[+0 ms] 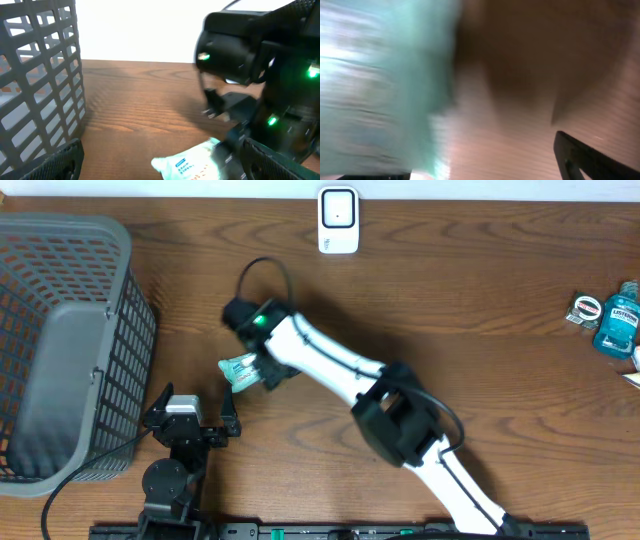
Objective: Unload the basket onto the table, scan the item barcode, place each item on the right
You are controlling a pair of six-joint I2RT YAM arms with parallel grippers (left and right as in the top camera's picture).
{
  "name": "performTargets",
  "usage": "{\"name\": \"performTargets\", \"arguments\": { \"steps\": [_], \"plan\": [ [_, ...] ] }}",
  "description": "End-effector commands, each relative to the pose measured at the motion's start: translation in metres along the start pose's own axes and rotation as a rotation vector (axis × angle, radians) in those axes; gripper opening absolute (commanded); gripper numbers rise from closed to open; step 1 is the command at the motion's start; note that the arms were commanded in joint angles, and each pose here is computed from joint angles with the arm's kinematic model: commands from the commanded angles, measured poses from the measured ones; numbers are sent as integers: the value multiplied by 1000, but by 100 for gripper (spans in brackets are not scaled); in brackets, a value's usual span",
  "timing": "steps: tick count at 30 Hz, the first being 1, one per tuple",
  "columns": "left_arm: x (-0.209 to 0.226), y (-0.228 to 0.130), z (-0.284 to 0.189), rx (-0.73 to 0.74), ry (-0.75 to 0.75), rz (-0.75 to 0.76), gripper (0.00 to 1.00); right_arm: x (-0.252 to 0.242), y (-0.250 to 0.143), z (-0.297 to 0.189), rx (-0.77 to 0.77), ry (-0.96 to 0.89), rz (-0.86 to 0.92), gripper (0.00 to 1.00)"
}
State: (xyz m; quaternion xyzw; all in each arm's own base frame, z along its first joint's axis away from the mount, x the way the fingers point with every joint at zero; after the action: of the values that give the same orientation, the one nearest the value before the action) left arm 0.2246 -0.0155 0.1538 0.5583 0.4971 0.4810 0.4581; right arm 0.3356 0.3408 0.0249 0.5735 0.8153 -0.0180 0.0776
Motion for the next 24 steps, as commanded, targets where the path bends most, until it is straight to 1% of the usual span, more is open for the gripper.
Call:
{"name": "performTargets", "arguments": {
  "steps": [1, 4, 6, 8, 14, 17, 20, 21, 22, 24],
  "plan": [
    [1, -17, 1, 54, 9, 8, 98, -48, 1, 31, 75, -102, 72, 82],
    [1, -17, 1, 54, 9, 8, 98, -56, 2, 29, 105, -56, 95, 83],
    [1, -17, 1, 54, 9, 8, 97, -55, 1, 20, 121, 4, 95, 83],
    [1, -17, 1, 54, 9, 8, 98, -49, 0, 1, 138, 99, 132, 83],
    [1, -17, 1, 54, 9, 8, 98, -15, -3, -64, 194, 419, 344, 82],
    [1, -17, 1, 54, 9, 8, 98, -11, -4, -82, 219, 468, 459, 80],
    [1, -17, 1, 54, 9, 8, 98, -9, 0, -88, 225, 478, 589, 80],
    [1, -17, 1, 54, 9, 8, 98, -7, 4, -89, 215, 488, 613, 85],
    [1, -17, 1, 54, 9, 8, 98, -4, 9, -89, 199, 499, 628, 93],
    [1, -17, 1, 54, 9, 8, 98, 4, 22, -85, 148, 525, 623, 99]
  ]
}}
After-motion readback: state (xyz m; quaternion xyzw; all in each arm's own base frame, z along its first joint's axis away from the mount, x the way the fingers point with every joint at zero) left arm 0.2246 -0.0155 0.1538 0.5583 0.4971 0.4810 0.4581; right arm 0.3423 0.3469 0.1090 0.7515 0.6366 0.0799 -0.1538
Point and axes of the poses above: each gripper's point midway between its finger pads, its own z axis out along the fingers, its own x axis along the line the jaws close on, y = z × x, the point moved 2 cm from there along -z, back along the fingers, and after that the axes turned 8 degrees about z, right-handed, at the moved point
